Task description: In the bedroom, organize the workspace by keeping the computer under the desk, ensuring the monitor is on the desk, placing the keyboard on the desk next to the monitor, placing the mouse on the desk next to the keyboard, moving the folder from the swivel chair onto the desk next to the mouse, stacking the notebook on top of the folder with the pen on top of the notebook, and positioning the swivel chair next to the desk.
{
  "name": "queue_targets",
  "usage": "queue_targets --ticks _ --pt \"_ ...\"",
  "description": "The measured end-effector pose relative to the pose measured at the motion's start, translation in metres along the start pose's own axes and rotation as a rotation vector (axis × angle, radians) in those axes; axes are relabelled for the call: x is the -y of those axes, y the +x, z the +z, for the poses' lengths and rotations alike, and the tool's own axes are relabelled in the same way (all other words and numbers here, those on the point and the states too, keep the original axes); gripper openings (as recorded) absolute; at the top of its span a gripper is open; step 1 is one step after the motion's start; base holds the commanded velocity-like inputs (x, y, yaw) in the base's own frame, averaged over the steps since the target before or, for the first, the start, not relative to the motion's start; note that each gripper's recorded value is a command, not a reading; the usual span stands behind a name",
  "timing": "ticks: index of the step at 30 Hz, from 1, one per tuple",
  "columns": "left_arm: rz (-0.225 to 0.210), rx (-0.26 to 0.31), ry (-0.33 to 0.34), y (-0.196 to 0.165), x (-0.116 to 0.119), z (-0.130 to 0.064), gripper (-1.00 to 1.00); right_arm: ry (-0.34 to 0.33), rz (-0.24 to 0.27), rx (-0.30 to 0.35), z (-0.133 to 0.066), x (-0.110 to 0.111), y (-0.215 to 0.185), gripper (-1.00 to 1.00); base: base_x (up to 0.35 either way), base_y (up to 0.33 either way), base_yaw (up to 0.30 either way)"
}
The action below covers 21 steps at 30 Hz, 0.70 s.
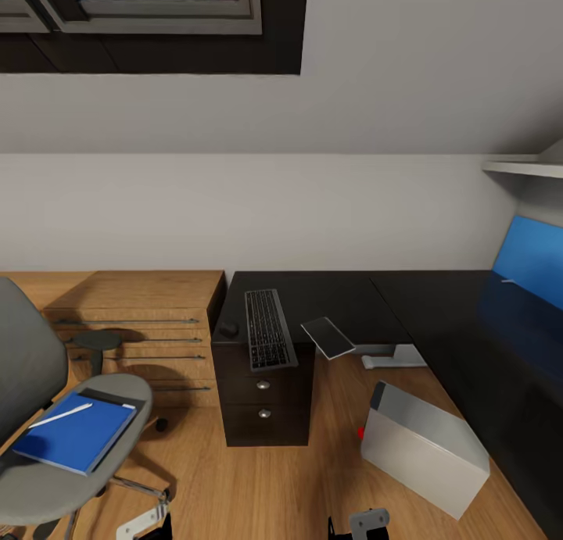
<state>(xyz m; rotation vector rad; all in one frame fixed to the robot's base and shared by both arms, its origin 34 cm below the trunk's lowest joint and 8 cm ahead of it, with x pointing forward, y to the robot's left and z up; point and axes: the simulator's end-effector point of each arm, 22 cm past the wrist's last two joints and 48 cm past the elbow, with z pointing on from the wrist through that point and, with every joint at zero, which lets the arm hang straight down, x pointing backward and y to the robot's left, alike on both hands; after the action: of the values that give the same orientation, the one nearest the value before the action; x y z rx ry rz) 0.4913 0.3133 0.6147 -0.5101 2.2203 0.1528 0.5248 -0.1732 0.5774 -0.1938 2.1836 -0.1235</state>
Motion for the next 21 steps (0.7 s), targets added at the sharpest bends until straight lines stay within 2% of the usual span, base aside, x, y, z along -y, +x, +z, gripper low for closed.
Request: queue_targets --ticks 21 --pt "0.002 0.003 -0.001 0.028 -0.004 0.02 1.0 -0.001 0.0 0.0 0.019 -0.006 0.03 1.0 0.0 0.0 0.0"
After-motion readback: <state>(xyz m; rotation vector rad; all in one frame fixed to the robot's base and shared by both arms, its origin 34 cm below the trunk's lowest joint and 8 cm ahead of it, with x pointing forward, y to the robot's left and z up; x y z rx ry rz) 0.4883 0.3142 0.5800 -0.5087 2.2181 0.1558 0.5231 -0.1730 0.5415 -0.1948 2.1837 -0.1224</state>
